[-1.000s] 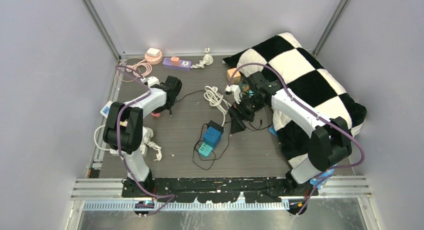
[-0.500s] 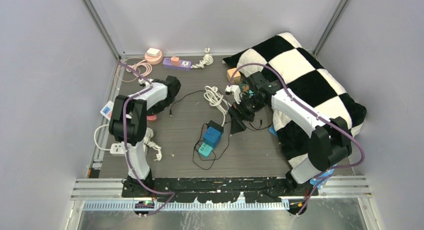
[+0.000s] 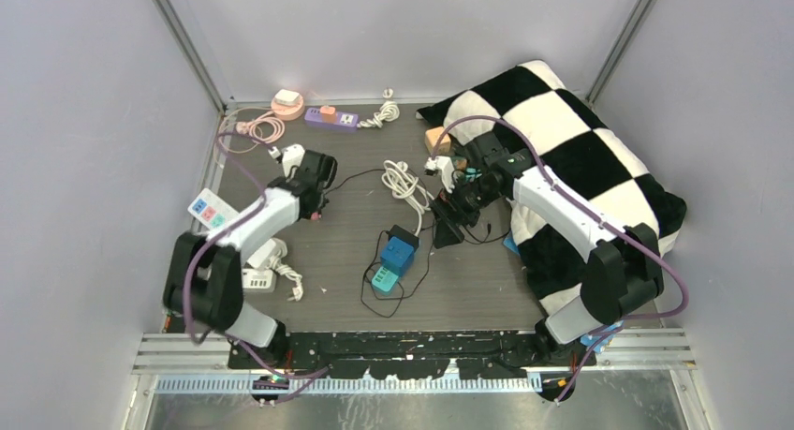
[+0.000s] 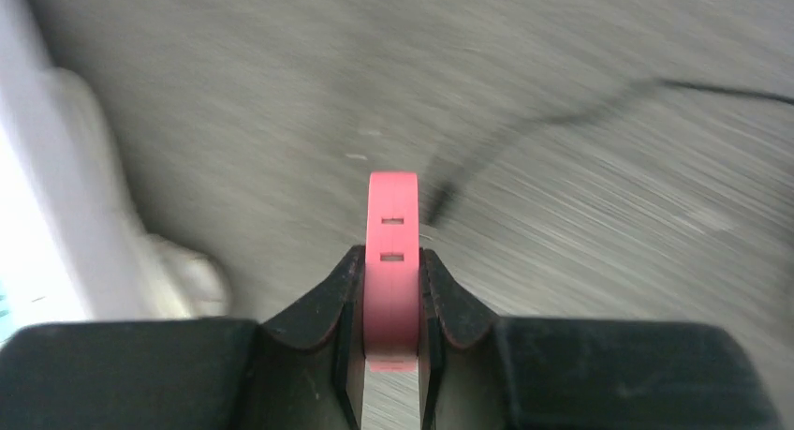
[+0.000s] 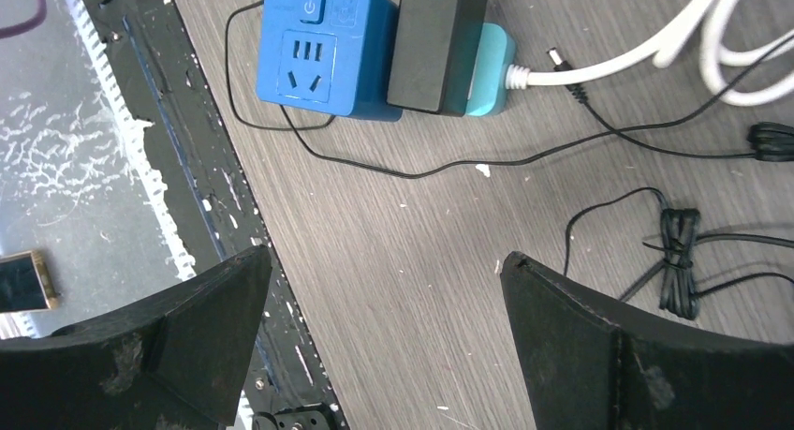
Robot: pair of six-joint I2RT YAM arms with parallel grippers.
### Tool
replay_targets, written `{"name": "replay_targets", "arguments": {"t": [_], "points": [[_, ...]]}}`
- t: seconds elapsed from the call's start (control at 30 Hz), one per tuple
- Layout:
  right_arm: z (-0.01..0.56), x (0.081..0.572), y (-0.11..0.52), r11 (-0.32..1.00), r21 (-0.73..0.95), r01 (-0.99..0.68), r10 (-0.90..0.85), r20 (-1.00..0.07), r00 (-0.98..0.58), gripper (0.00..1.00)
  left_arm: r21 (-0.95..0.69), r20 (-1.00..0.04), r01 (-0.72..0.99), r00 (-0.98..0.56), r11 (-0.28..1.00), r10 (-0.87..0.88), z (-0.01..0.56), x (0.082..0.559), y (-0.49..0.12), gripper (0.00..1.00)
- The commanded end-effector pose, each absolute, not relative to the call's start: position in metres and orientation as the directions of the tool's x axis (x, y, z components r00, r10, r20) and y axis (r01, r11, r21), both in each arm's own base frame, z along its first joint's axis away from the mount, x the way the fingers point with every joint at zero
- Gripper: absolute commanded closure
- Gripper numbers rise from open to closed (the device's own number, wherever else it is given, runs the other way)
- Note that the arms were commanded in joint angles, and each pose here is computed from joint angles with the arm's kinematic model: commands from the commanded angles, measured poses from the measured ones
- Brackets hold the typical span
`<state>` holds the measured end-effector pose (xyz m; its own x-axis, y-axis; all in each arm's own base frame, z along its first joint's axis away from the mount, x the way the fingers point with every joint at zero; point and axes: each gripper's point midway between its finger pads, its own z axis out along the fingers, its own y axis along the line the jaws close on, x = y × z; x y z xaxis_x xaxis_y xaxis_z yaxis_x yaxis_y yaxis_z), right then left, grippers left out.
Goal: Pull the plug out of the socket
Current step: Place the plug at the center of the board.
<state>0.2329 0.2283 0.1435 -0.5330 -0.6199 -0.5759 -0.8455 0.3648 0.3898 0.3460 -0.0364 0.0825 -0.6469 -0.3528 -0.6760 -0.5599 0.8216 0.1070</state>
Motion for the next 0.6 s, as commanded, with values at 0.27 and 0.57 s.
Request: {"name": "replay_targets", "arguments": {"t": [0.27,0.57], "points": [[0.193,0.265,0.19,0.489,0.294,-0.821,-0.478,-0.697,-0.534,0.03,-0.648,-0.739,0.592,-0.642,0.479,-0.204,0.207,0.344,-0.302,1.0],[0.199,0.314,0.148,0.736,0.285,-0.614,-0.241,-0.738,-0.631,0.02,-0.673,-0.701,0.579,-0.697,0.46,-0.148,0.167,0.38,-0.394,0.99]]}}
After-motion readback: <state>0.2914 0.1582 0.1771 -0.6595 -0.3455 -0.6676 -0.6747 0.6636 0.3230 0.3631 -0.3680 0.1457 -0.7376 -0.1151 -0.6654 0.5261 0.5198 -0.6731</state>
